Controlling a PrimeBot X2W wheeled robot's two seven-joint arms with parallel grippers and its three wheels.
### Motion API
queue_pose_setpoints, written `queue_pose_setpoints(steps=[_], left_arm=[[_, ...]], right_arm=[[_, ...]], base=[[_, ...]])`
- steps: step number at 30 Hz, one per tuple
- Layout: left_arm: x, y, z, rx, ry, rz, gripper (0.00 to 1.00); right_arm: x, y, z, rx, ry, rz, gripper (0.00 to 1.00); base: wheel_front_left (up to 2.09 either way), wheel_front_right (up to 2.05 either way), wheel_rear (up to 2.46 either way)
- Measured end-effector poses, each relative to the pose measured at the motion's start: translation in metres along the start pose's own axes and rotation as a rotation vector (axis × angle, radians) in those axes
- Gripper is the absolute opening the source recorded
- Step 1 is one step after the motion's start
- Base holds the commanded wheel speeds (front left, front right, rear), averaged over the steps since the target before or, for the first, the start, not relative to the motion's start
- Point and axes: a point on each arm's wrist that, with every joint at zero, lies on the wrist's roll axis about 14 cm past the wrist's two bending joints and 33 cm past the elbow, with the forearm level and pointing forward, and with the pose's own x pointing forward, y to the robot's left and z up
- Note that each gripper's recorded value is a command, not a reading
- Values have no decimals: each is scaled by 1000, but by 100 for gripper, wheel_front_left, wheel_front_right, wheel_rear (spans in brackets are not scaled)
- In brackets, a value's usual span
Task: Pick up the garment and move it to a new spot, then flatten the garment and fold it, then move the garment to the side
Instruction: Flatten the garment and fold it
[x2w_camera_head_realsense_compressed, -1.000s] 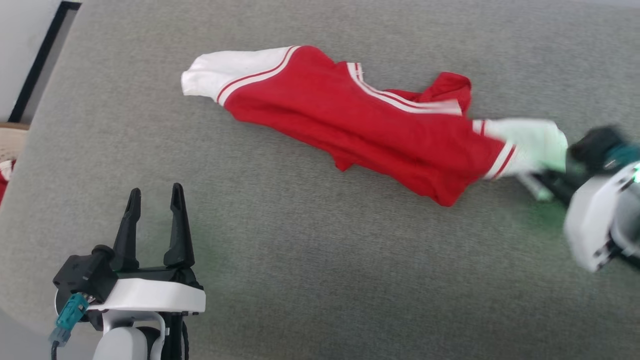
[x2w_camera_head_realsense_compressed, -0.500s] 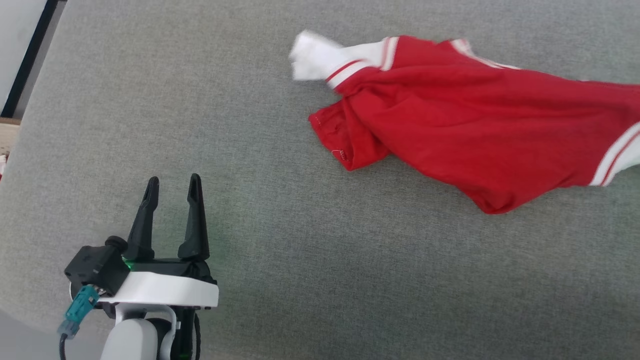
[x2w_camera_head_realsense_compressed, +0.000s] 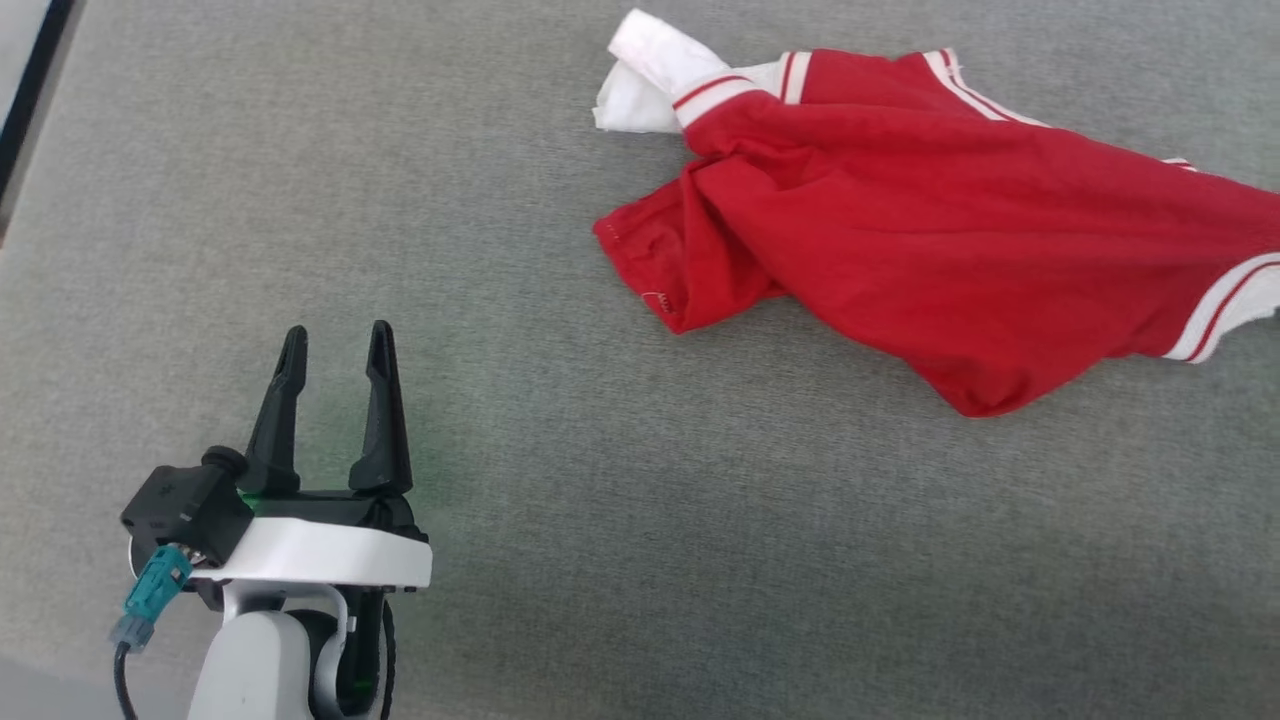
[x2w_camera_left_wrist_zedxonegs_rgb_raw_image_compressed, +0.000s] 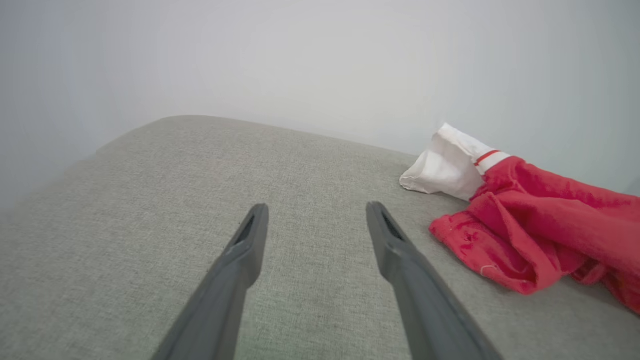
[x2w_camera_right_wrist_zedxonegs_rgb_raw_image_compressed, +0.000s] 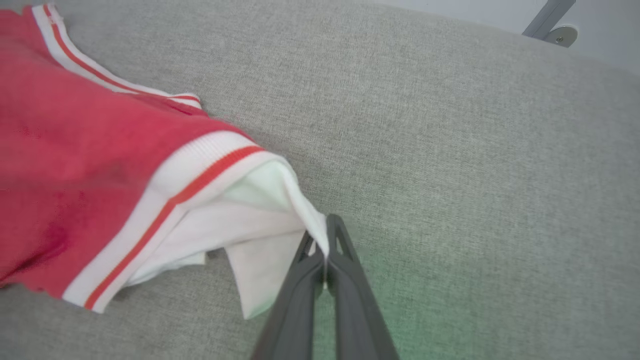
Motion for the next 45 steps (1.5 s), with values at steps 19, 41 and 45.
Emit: queue_pose_setpoints(steps=[19, 41, 45], left_arm=[[103, -124, 87, 293, -113, -553, 100], [193, -162, -90, 385, 986, -643, 100], [188, -161, -104, 328, 1116, -645, 100]], right_arm=[[-80, 26, 34, 89, -522, -6, 100], [-104, 23, -18, 152, -512, -107, 100], [-101, 20, -22, 148, -495, -115, 100]], base=[[0, 0, 0], [0, 0, 0], [0, 0, 0]])
